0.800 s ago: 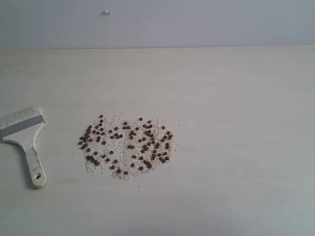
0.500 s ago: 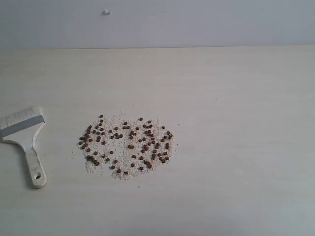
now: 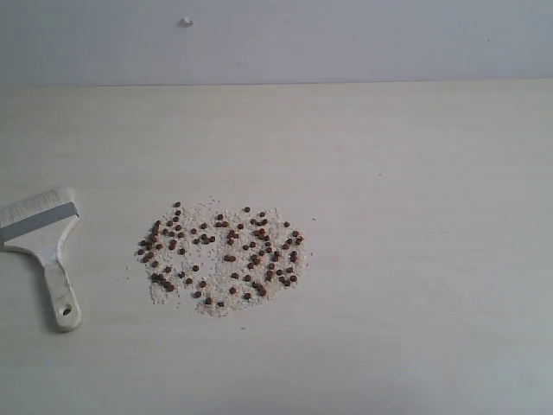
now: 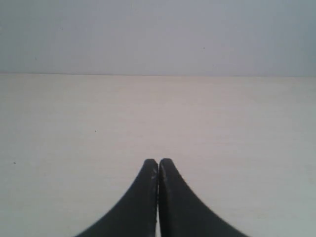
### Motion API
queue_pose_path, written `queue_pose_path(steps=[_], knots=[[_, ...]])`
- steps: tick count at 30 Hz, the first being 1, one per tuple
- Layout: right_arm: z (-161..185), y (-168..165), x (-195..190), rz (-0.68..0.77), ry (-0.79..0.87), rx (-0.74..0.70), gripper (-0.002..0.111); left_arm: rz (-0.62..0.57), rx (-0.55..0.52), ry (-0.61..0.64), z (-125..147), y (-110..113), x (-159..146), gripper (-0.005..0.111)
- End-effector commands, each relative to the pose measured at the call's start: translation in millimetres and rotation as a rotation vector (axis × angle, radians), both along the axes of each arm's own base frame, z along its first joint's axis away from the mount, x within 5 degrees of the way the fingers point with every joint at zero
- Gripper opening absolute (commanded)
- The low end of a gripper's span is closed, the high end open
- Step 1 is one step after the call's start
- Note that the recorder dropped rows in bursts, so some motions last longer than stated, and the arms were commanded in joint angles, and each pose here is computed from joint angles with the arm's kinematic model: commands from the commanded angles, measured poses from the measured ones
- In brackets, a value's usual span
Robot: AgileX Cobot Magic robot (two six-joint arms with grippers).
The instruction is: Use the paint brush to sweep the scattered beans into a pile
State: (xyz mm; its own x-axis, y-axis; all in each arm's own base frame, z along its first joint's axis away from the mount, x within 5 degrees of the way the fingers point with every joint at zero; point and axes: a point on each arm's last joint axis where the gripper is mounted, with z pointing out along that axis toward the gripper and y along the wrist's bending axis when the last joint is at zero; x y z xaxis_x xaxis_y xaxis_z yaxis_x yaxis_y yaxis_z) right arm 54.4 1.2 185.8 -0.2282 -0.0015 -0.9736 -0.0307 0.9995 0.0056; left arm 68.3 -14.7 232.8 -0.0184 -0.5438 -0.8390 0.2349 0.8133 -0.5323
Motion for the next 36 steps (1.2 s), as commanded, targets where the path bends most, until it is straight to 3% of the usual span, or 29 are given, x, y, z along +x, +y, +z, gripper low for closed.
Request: queue_pose_path(steps=[1,8,12,17,23,26,29,33,36], knots=[[0,0,0,-0.006,-0.01,-0.002,0.0,0.003,0.026,0.152,27,-2,10,0.0],[0,0,0,-0.006,-0.01,-0.002,0.0,-0.002,0.244,0.509,64,-8,45,0.0],[0,0,0,-0.006,-0.01,-0.002,0.0,-0.02,0.301,0.712,76,-14,73,0.0],[0,0,0,-0.006,-0.01,-0.002,0.0,-0.144,0.378,0.998,68,-29,104,0.0],[0,0,0,-0.006,-0.01,-0.002,0.0,-0.25,0.532,1.315,34,-54,134,0.0],[0,0,0,-0.006,-0.01,-0.002,0.0,-0.213,0.541,1.393,16,-67,152,0.0],[0,0,0,-0.006,-0.01,-0.002,0.0,-0.148,0.622,1.432,-1,-73,172,0.0],[0,0,0,-0.006,-0.01,-0.002,0.0,-0.138,0.889,1.446,-23,-76,194,0.0],[0,0,0,-0.006,-0.01,-0.002,0.0,-0.184,1.001,1.455,-35,-77,204,0.0]])
